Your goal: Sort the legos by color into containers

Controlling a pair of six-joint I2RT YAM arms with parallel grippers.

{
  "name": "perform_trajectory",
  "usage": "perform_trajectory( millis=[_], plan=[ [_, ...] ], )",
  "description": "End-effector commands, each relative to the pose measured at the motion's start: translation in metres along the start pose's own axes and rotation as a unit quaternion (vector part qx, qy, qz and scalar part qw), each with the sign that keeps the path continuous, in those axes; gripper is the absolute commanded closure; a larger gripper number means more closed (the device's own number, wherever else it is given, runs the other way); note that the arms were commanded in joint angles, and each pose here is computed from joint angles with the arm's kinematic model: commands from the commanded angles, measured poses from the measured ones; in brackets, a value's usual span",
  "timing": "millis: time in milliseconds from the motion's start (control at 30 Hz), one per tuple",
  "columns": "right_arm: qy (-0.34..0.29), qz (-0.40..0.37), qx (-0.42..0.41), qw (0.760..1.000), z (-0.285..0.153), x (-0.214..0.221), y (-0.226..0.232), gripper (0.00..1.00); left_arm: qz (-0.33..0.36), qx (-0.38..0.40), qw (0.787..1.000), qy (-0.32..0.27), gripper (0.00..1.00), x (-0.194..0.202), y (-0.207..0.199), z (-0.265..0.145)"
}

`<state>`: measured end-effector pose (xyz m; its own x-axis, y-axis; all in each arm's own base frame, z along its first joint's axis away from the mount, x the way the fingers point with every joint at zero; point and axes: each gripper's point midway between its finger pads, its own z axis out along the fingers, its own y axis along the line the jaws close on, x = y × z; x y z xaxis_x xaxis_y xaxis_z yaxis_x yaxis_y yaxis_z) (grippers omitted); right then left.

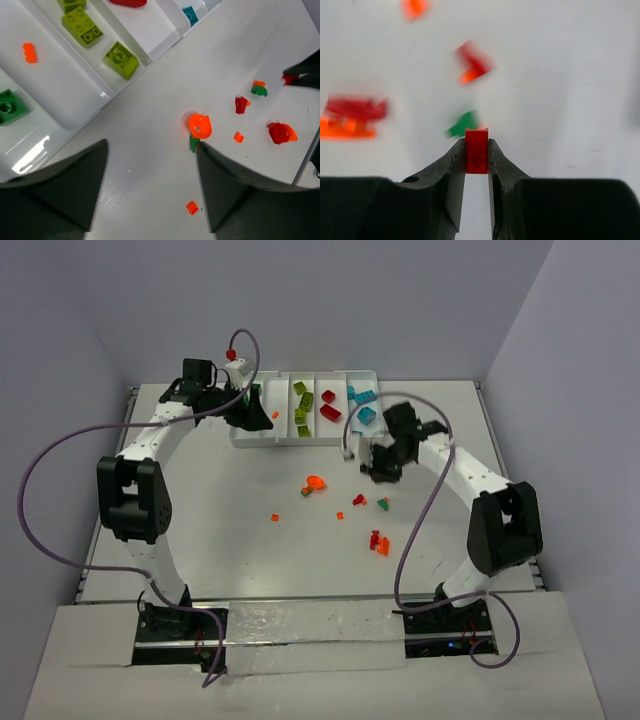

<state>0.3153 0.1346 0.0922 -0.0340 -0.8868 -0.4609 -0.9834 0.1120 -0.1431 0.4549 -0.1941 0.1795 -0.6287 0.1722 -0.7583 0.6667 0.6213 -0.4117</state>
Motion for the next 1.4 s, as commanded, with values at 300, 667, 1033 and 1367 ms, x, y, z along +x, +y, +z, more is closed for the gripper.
perform_trajectory(
  millis=[300, 667, 1033, 1367],
  plan=[
    [-0.209, 0.354, 0.198, 0.890, 0.015, -0.174, -0.232, 1.00, -0.027, -0.163, 0.972, -0.170, 0.01, -0.047, 0.001, -0.062],
    [-0.165, 0.387, 0.216, 0.881, 0.085, -0.146, -0.243, 1.00, 0.020, -0.151, 0.979, -0.133, 0.01, -0.036, -0.020, -0.082],
    [-0.102, 0.399, 0.212, 0.887, 0.108, -0.116, -0.227, 0.49, 0.041, -0.143, 0.982, -0.114, 0.01, -0.034, -0.020, -0.079],
    [-0.122, 0.375, 0.159, 0.905, 0.053, -0.135, -0.185, 0.33, 0.046, -0.112, 0.986, -0.117, 0.01, -0.031, -0.031, -0.076]
  ],
)
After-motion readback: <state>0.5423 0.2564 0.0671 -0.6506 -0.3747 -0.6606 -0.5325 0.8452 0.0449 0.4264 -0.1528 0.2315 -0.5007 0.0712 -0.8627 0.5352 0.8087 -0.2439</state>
